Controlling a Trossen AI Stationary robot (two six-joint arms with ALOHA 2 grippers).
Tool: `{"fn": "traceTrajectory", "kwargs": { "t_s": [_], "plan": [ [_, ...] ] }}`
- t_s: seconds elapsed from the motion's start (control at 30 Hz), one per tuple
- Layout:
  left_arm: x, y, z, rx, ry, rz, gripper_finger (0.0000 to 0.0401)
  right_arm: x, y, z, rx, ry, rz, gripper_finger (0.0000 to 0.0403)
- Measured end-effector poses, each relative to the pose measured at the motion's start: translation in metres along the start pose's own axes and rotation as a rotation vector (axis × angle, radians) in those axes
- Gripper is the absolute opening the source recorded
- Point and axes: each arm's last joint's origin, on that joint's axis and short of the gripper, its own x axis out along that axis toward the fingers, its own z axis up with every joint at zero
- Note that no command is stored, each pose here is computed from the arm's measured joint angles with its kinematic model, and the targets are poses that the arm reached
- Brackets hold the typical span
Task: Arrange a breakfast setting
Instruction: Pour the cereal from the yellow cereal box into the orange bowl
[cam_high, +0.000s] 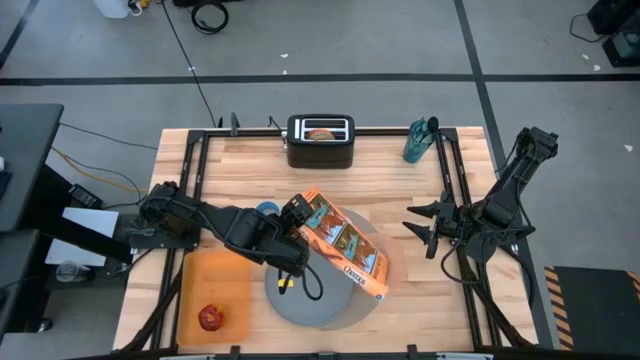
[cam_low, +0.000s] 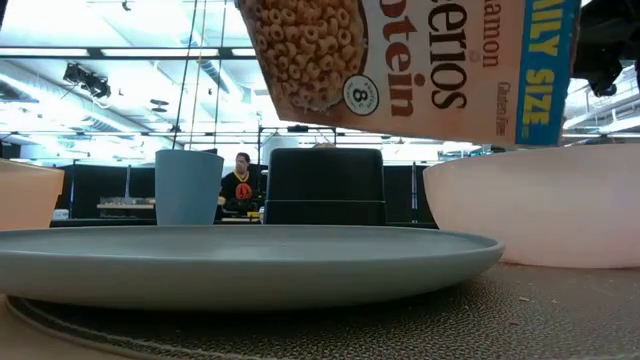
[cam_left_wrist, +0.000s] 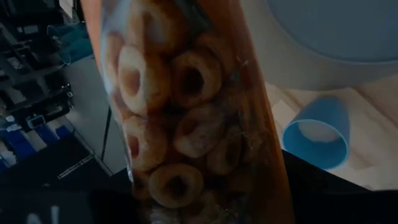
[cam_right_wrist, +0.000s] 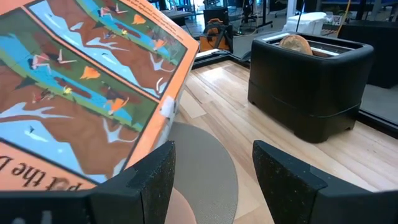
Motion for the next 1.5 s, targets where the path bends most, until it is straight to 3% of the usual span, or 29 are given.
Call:
{"fn": "traceTrajectory", "kwargs": {
  "t_s": [0.5,0.67,0.8,0.87,1.0,1.1,1.27,1.5],
  "plan": [
    [0.013,0.004,0.001,-0.029,0.022,-0.031,0.0212,0.0,0.001,0.0,-0.001,0.009,0.015,0.0222],
    [0.015,0.006,-0.001,-0.059,0.022,-0.043,0.0212,0.001,0.01,-0.003,0.021,0.123,0.163,0.022],
    [0.017,0.008,-0.003,-0.068,0.022,-0.052,0.0212,0.005,0.025,-0.008,-0.032,0.184,0.249,0.0214],
    [0.018,0.008,-0.003,-0.08,0.019,-0.064,0.0212,0.007,0.03,-0.006,-0.048,0.201,0.23,0.0213],
    [0.022,0.007,0.001,-0.079,0.026,-0.073,0.0212,0.014,0.019,-0.003,-0.028,0.246,0.041,0.0213],
    [0.021,0.005,0.004,-0.067,0.017,-0.081,0.0212,0.024,0.008,-0.006,0.011,0.337,-0.034,0.0213],
    [0.027,0.01,0.0,-0.086,0.039,-0.08,0.0212,0.04,0.002,-0.012,0.048,0.493,-0.039,0.0213],
    [0.029,0.012,-0.002,-0.08,0.042,-0.077,0.0212,0.046,0.0,-0.011,0.026,0.5,-0.042,0.0213]
  ]
}}
